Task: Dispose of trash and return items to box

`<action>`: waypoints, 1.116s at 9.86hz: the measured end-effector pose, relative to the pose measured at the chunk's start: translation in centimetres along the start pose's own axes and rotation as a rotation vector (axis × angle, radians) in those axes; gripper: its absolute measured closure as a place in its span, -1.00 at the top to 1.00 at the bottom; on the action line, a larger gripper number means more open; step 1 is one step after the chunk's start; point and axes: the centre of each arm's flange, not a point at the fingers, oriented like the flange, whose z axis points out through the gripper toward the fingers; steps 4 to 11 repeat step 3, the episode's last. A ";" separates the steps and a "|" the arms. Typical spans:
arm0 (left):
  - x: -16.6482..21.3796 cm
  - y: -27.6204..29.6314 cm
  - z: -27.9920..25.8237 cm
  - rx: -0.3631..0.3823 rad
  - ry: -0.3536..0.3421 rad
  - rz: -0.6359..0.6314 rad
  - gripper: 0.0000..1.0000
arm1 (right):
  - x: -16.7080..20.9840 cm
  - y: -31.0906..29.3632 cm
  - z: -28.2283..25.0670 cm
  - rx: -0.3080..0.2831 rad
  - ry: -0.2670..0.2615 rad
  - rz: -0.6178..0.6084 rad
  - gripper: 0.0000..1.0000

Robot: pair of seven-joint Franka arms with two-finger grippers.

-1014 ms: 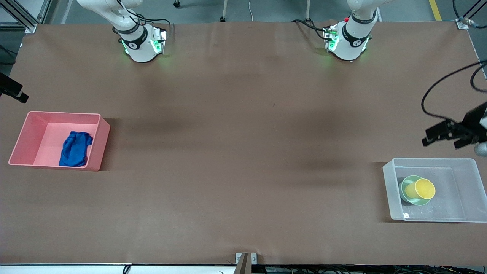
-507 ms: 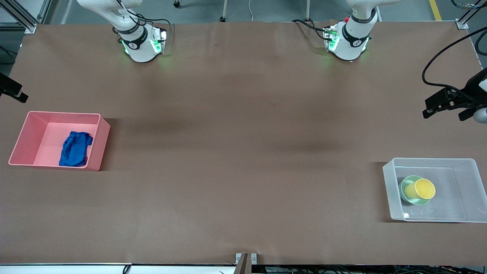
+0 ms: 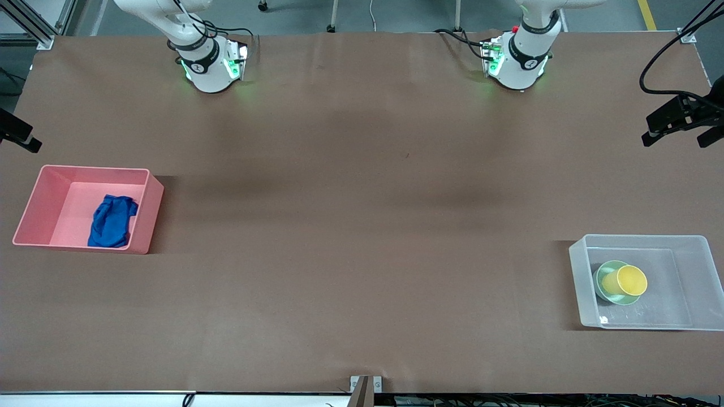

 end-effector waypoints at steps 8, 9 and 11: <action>-0.2 0.0 0.7 0.000 -0.017 -0.003 1.00 | 0.0 0.0 0.0 0.000 0.001 0.000 1.00; -0.2 0.0 0.7 0.000 -0.017 -0.003 1.00 | 0.0 0.0 0.0 0.000 0.001 0.000 1.00; -0.2 0.0 0.7 0.000 -0.017 -0.003 1.00 | 0.0 0.0 0.0 0.000 0.001 0.000 1.00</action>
